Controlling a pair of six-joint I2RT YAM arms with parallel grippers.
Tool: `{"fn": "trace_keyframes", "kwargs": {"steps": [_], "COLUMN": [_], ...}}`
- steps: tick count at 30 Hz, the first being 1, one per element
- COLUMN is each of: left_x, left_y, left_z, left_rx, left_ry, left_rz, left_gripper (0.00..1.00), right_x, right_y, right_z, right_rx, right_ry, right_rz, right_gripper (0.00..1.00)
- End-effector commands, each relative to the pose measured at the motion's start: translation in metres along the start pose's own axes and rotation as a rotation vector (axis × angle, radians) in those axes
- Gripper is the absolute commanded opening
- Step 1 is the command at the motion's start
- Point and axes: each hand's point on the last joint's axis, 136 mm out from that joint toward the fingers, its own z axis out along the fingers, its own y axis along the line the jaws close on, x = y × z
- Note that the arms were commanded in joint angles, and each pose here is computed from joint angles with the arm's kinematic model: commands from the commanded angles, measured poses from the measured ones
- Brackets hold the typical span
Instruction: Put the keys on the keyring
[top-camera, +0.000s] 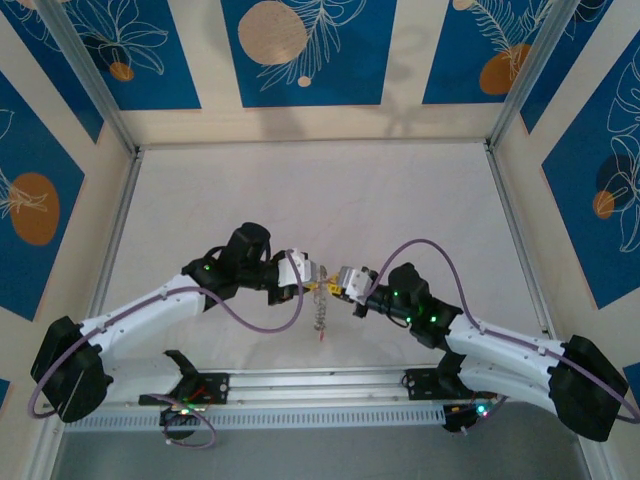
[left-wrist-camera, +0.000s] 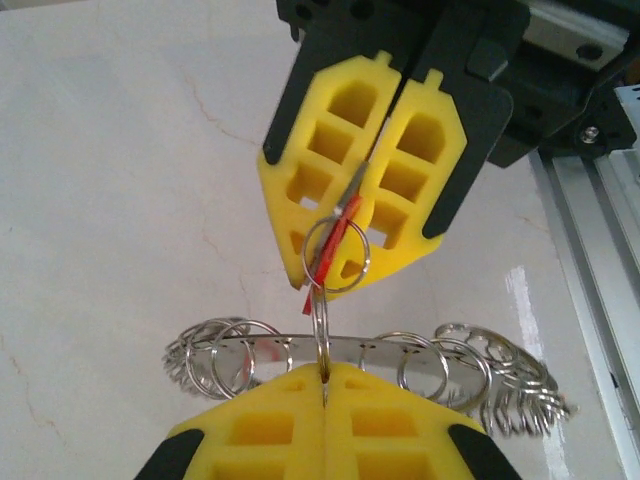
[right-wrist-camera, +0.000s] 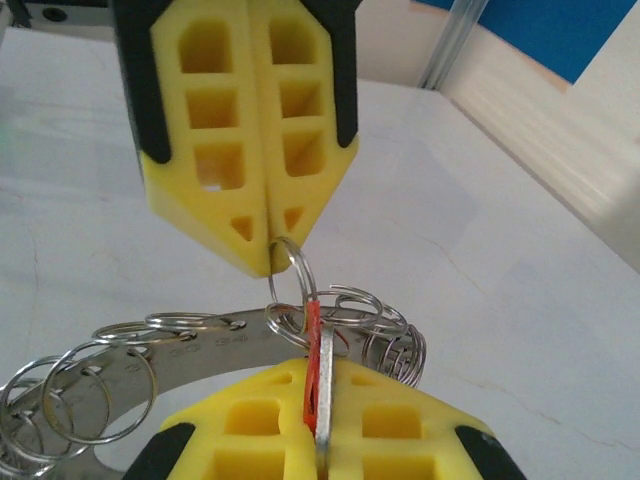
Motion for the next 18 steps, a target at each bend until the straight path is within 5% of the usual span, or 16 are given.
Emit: {"fn": "trace_keyframes", "kwargs": {"steps": [1,18], "left_x": [-0.002,0.005], "left_y": [0.001,0.012], "left_z": [0.001,0.003], "left_rx": [-0.009,-0.079], "left_ry": [0.006,0.046], "left_rz": [0.030,-0.021], "left_gripper": [0.00,0.00], "right_x": [-0.003,0.007], "right_y": [-0.005,-0.016], "right_z": [-0.003,-0.005], "right_rx": [-0.014,-0.138], "right_ry": [0.047,0.273], "right_rz": [-0.021,-0.146], "right_gripper": [0.00,0.00]}}
